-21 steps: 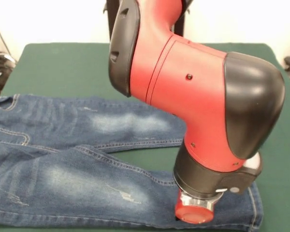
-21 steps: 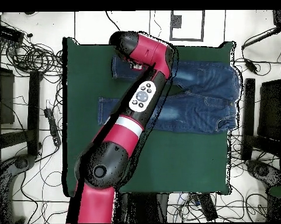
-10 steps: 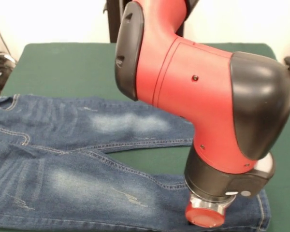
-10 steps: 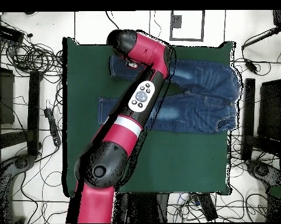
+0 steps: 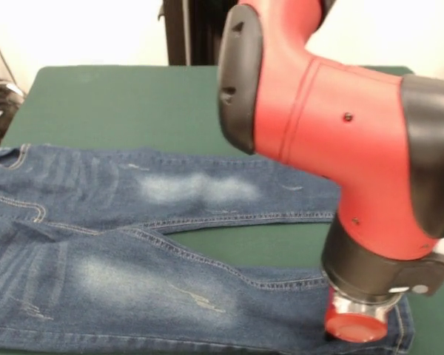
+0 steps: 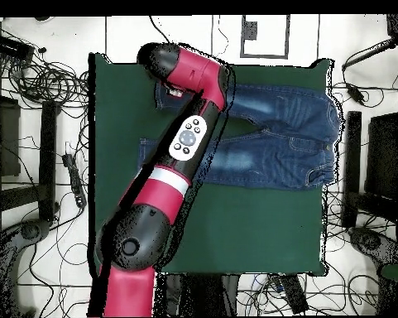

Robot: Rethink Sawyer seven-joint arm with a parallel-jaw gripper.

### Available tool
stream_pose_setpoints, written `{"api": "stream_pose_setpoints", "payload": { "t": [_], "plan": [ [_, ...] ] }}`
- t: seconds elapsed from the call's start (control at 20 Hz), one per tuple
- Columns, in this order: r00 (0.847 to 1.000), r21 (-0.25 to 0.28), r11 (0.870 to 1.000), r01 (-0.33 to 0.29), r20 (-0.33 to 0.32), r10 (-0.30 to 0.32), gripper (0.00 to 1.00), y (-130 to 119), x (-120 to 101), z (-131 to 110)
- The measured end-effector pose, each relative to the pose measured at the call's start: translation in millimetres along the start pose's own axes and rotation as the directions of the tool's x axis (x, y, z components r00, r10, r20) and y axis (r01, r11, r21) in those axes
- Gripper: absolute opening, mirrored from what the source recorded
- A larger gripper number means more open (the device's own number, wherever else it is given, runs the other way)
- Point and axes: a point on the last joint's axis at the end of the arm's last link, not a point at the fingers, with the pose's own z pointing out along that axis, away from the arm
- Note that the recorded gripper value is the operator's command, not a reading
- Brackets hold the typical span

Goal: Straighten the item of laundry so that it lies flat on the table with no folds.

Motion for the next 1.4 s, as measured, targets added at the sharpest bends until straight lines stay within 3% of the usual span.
{"api": "stream_pose_setpoints", "payload": {
  "t": [0.35, 0.85, 1.05, 1.4],
  "plan": [
    [0.999, 0.045, 0.999, -0.014, -0.034, 0.016, 0.00, -9, 25, -13],
    [0.997, 0.044, 0.998, -0.036, -0.064, 0.039, 0.00, -5, 32, -36],
    [0.996, 0.043, 0.998, -0.049, -0.076, 0.052, 0.00, -5, 28, -51],
    [0.994, 0.062, 0.994, -0.092, -0.061, 0.095, 0.00, -3, -7, -92]
  ]
}}
